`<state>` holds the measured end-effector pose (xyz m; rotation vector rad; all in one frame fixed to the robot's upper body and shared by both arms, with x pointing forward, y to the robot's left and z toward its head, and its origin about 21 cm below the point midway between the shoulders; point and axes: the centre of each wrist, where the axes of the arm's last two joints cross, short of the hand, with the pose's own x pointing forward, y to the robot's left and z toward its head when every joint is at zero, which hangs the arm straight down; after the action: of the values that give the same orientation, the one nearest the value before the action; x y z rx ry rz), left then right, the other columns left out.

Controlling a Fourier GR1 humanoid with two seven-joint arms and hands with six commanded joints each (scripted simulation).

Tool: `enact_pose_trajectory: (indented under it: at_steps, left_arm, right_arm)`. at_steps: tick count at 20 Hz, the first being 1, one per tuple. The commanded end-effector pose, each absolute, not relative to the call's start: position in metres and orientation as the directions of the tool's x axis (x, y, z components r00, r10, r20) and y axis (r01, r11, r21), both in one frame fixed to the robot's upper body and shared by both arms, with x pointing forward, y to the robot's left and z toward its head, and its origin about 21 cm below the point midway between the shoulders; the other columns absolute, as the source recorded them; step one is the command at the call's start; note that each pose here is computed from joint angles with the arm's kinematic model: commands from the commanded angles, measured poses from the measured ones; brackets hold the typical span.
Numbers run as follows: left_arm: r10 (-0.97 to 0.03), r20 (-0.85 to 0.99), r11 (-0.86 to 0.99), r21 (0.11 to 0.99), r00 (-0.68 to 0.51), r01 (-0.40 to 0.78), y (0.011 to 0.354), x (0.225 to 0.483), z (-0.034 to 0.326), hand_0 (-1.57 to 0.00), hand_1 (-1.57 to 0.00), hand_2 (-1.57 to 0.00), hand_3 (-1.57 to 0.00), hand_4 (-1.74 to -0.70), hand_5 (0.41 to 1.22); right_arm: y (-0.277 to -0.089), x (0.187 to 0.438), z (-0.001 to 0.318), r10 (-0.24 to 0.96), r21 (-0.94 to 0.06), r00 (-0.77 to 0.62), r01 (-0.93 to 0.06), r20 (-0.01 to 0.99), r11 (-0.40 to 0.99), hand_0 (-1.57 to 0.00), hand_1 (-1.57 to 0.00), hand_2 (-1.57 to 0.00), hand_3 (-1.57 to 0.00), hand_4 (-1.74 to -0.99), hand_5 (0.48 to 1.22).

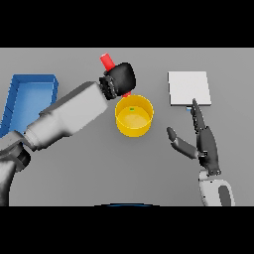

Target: Pick up the red beaker and tilt it to pour out 1 green nut into yellow bowl. Pick up the yellow bowl and place it on the metallic measuring scale.

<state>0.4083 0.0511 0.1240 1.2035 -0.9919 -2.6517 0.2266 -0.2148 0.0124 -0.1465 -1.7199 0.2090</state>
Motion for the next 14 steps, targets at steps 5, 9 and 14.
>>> enact_pose_trajectory:
  at_steps: [5, 9, 14]
  left_arm:
    - [-0.170, -0.727, -0.833, 0.467, -0.665, -0.297, 0.044, 0.410, 0.127, -1.57, -1.57, -1.57, -1.57, -1.73, 1.221]
    - [-0.058, -0.790, -0.842, 0.367, -0.610, -0.395, 0.032, 0.407, 0.135, -1.57, -1.57, -1.57, -1.57, -1.73, 1.221]
    - [0.004, -0.874, -0.837, 0.263, -0.486, -0.479, 0.017, 0.421, 0.210, -1.57, -1.57, -1.57, -1.57, -1.73, 1.221]
  right_arm:
    - [-0.215, 0.223, 0.011, 0.228, -0.235, -0.171, -0.023, 0.959, 0.972, 0.00, 0.00, 0.00, 0.00, -1.136, 0.579]
    - [-0.220, 0.220, 0.012, 0.233, -0.238, -0.170, -0.012, 0.958, 0.971, 0.00, 0.00, 0.00, 0.00, -1.128, 0.575]
    - [-0.216, 0.225, 0.018, 0.230, -0.236, -0.180, -0.009, 0.956, 0.972, 0.00, 0.00, 0.00, 0.00, -1.135, 0.563]
